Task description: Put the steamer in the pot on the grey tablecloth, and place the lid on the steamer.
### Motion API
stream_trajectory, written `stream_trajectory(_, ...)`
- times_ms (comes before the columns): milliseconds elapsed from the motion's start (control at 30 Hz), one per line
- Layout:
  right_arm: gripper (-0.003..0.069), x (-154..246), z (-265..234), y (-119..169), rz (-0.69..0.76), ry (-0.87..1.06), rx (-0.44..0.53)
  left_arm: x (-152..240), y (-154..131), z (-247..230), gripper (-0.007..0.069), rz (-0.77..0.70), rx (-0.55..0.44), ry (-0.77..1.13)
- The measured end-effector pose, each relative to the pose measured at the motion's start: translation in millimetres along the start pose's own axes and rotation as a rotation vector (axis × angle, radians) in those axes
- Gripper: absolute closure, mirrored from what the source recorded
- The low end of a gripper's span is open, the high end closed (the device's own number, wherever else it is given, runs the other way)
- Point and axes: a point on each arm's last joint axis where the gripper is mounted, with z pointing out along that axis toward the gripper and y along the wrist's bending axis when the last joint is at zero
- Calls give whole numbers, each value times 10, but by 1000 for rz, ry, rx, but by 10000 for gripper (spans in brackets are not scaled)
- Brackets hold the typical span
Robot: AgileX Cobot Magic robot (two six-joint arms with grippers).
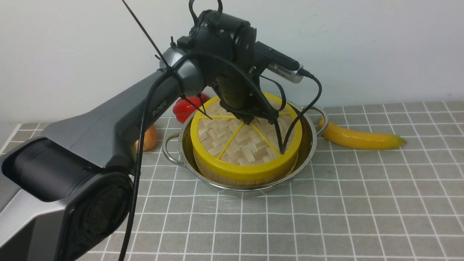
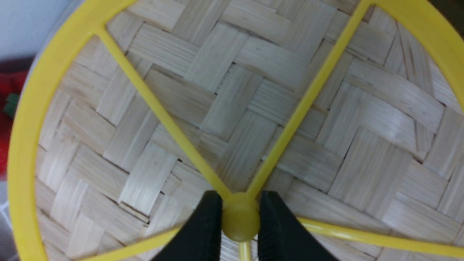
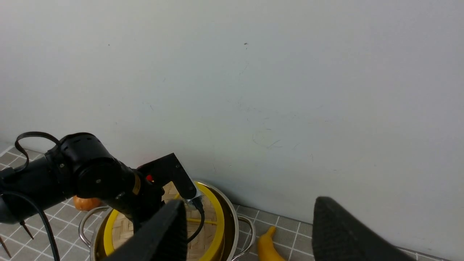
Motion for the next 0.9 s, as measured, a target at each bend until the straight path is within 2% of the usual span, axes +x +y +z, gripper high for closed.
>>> stream_trajectory(167,198,0,0,0,0,0,0,0,-1,0,507,0,1,0)
stream_trajectory(300,198,0,0,0,0,0,0,-8,2,0,466,0,0,-9)
stream_trajectory(333,198,0,0,0,0,0,0,-15,3,0,444,0,-1,-17)
stream_trajectory(467,198,0,0,0,0,0,0,-38,41,-117,265,3,-23,-18)
stream_trajectory(500,198,0,0,0,0,0,0,-41,49,-144,258,4,-28,-20)
stream_trajectory(533,198,0,0,0,0,0,0,-69,94,-330,189,3,-49,-38)
stream_trajectory(633,198,2,2,0,-3,1,0,-139,184,-852,127,-9,-82,-152)
stream_trajectory(700,211,20,13,-2,-25,7,2,-133,242,-1276,134,-21,-102,-238)
stream_trajectory(767,239,64,24,-10,-52,18,6,-88,279,-1629,193,-32,-114,-303)
stream_trajectory(833,277,161,39,-27,-71,43,13,-19,311,-1948,291,-38,-128,-359)
stream_trajectory(867,283,175,44,-30,-78,47,17,-1,317,-2019,303,-40,-131,-372)
stream_trajectory(900,336,336,61,-65,-96,88,39,95,338,-2263,426,-44,-145,-406)
